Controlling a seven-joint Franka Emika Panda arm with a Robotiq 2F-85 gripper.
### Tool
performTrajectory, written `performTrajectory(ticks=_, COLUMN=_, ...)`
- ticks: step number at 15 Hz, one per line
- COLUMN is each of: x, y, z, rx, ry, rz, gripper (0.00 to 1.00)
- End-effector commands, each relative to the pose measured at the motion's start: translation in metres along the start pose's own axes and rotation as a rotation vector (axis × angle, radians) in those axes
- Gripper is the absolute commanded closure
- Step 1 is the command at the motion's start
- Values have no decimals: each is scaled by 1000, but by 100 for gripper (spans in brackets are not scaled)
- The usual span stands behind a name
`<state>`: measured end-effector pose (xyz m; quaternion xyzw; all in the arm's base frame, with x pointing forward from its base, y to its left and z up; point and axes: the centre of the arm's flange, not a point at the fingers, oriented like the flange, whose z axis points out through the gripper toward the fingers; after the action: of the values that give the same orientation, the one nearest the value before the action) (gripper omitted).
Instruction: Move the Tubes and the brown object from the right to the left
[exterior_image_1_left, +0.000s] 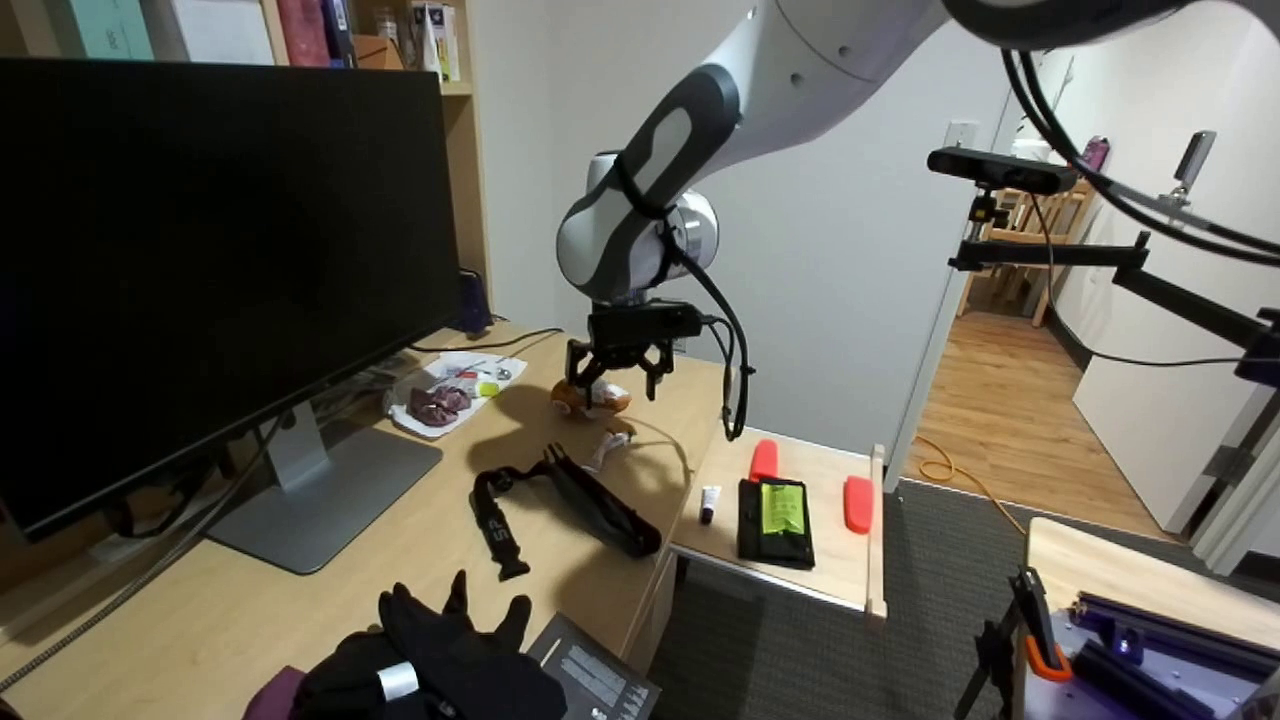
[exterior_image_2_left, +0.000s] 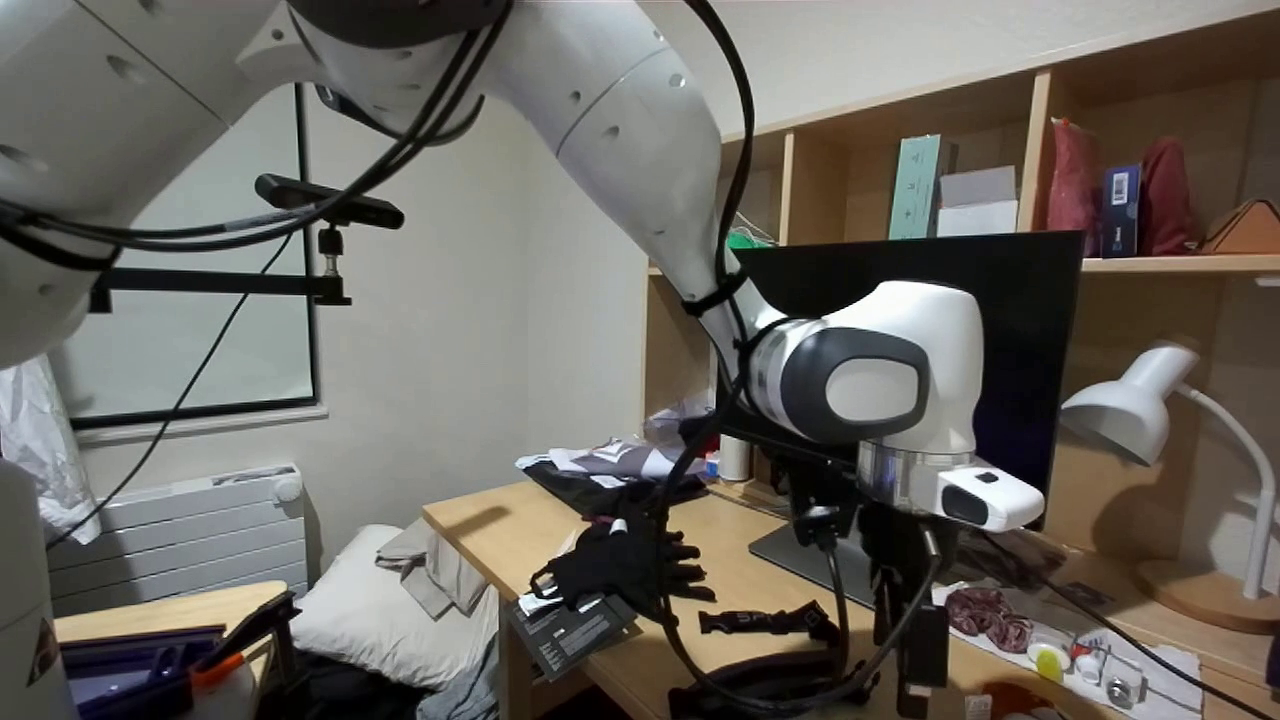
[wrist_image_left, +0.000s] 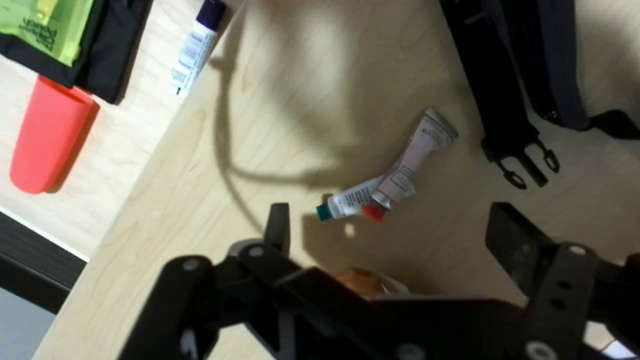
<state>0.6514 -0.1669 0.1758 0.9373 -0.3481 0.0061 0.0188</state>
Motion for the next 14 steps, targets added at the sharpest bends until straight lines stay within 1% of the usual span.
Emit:
performTrajectory(ticks=1, x=-15, y=-14, z=22, rx=-33, ry=23, rz=197, gripper=0)
performTrajectory(ticks=5, x=-28, y=-26, z=42, rx=-55, ry=40, rz=407, gripper=0)
performTrajectory(ticks=8, x=-27, y=-31, z=54, rx=-56, ry=64, rz=539, gripper=0)
performTrajectory(ticks=12, x=-17, y=-24, z=68, rx=-53, ry=112, rz=648, gripper=0)
performTrajectory(ticks=14, x=-11, y=-18, z=71, rx=-53, ry=133, rz=684, gripper=0)
